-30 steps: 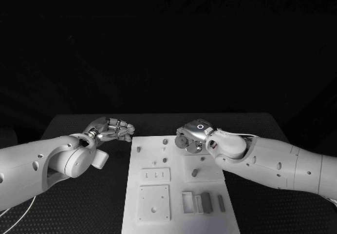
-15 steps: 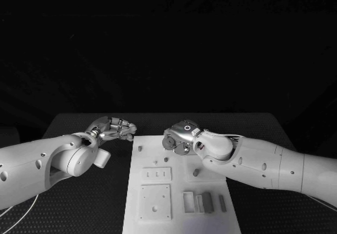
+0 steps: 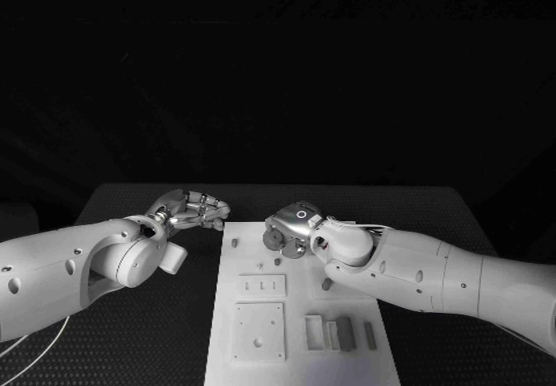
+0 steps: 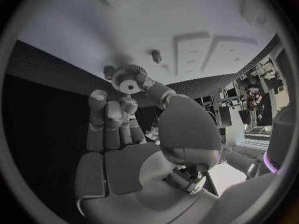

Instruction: Assemble the parts on the task board

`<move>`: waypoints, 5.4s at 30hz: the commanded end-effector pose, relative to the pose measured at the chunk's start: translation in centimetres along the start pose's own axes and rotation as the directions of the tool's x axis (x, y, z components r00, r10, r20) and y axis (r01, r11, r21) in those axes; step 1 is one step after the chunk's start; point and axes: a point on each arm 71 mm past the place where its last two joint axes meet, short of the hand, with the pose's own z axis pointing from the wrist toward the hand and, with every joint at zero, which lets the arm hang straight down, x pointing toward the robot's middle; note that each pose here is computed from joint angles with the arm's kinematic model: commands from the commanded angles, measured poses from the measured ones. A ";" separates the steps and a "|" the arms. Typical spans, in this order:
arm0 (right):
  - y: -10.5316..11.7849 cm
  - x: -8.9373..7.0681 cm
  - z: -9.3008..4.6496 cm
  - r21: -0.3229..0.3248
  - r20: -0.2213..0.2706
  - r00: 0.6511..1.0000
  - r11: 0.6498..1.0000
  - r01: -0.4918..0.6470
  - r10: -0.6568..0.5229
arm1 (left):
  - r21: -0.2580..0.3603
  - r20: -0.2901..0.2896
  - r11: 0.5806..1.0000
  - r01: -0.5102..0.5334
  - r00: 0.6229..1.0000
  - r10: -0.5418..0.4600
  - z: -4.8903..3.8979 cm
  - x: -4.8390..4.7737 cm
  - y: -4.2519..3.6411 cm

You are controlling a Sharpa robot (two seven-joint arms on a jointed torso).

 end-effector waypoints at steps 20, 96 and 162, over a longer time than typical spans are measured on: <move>-0.1 1.3 0.5 -0.011 -0.050 0.998 1.000 0.029 -0.030 | 0.018 -0.003 1.000 -0.008 1.000 0.008 0.25 0.30 -0.64; -2.1 2.0 -1.3 0.066 -0.045 0.995 0.994 -0.084 0.087 | 0.015 0.009 1.000 -0.012 1.000 0.012 0.16 -0.15 -0.48; -14.8 5.9 -13.3 0.235 -0.060 0.917 0.898 -0.371 0.395 | 0.014 0.029 1.000 -0.020 0.999 0.020 0.12 -1.27 -0.17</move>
